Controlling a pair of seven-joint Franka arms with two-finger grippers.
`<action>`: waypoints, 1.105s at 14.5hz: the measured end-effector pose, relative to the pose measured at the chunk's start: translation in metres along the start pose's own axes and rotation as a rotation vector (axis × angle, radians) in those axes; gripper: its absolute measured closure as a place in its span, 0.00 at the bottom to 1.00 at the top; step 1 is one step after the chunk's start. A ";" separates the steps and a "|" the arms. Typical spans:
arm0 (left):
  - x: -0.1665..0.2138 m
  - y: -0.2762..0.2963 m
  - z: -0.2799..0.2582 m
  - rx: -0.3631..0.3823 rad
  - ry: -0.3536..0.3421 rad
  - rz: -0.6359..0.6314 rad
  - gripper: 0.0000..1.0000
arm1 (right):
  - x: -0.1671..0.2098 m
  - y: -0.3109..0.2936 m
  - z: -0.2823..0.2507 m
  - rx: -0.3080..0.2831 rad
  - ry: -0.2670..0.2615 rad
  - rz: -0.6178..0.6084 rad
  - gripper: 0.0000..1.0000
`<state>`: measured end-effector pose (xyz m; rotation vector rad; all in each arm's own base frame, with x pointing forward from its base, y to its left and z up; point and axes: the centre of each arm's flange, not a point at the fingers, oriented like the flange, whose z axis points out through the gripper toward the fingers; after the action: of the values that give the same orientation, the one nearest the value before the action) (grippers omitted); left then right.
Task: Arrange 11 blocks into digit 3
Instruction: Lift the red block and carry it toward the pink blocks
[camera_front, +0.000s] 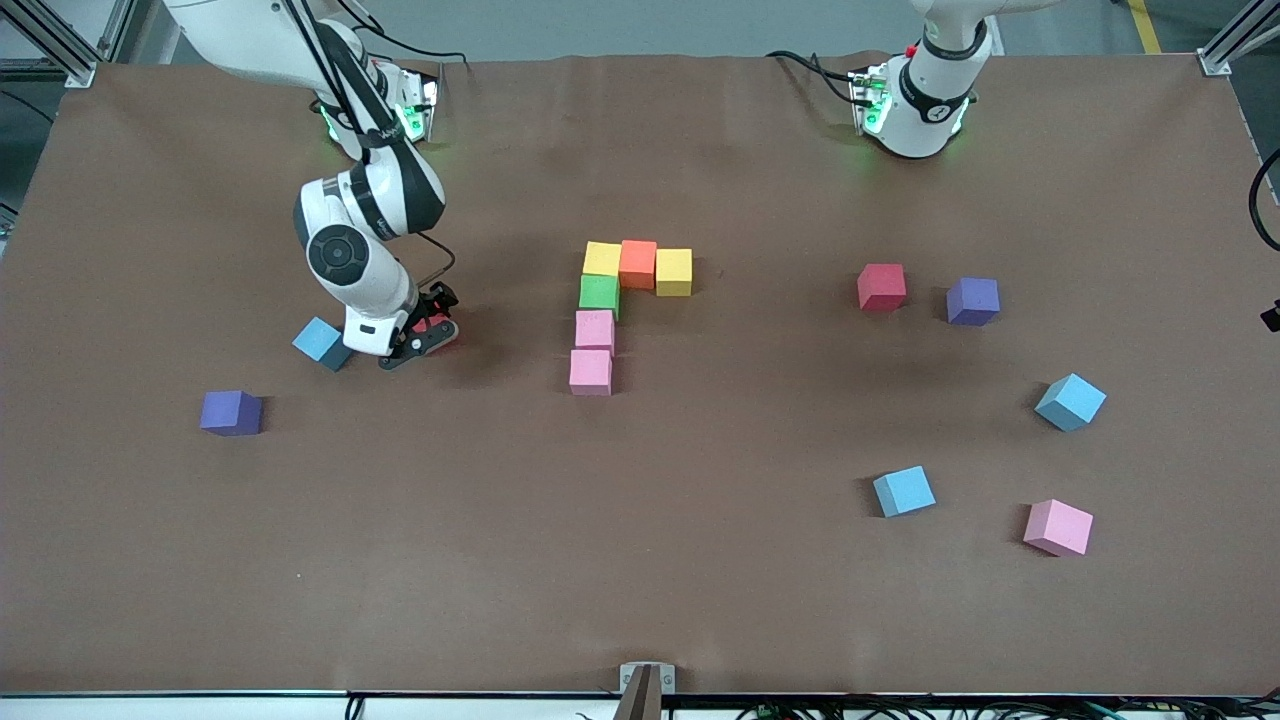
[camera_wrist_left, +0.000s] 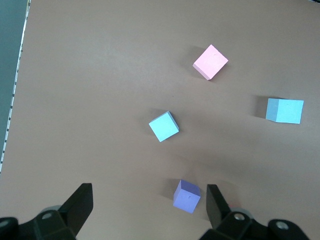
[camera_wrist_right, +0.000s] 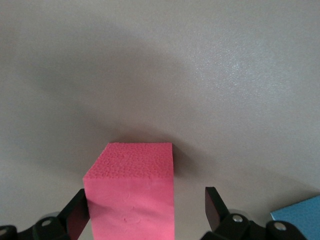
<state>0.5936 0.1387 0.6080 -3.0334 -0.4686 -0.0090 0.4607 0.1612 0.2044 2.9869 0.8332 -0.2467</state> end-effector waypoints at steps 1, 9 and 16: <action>0.000 -0.003 0.000 0.001 0.000 -0.006 0.00 | 0.000 0.000 0.002 0.000 -0.001 0.000 0.00; 0.001 -0.014 0.002 0.002 -0.003 -0.024 0.00 | 0.001 -0.004 0.008 -0.001 -0.003 -0.008 0.41; 0.001 -0.013 0.004 0.002 -0.008 -0.022 0.00 | 0.036 0.006 -0.042 0.041 0.065 0.062 0.44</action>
<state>0.5907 0.1521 0.6049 -3.0271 -0.5023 0.0027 0.5005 0.1779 0.2398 3.0680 0.7481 -0.1675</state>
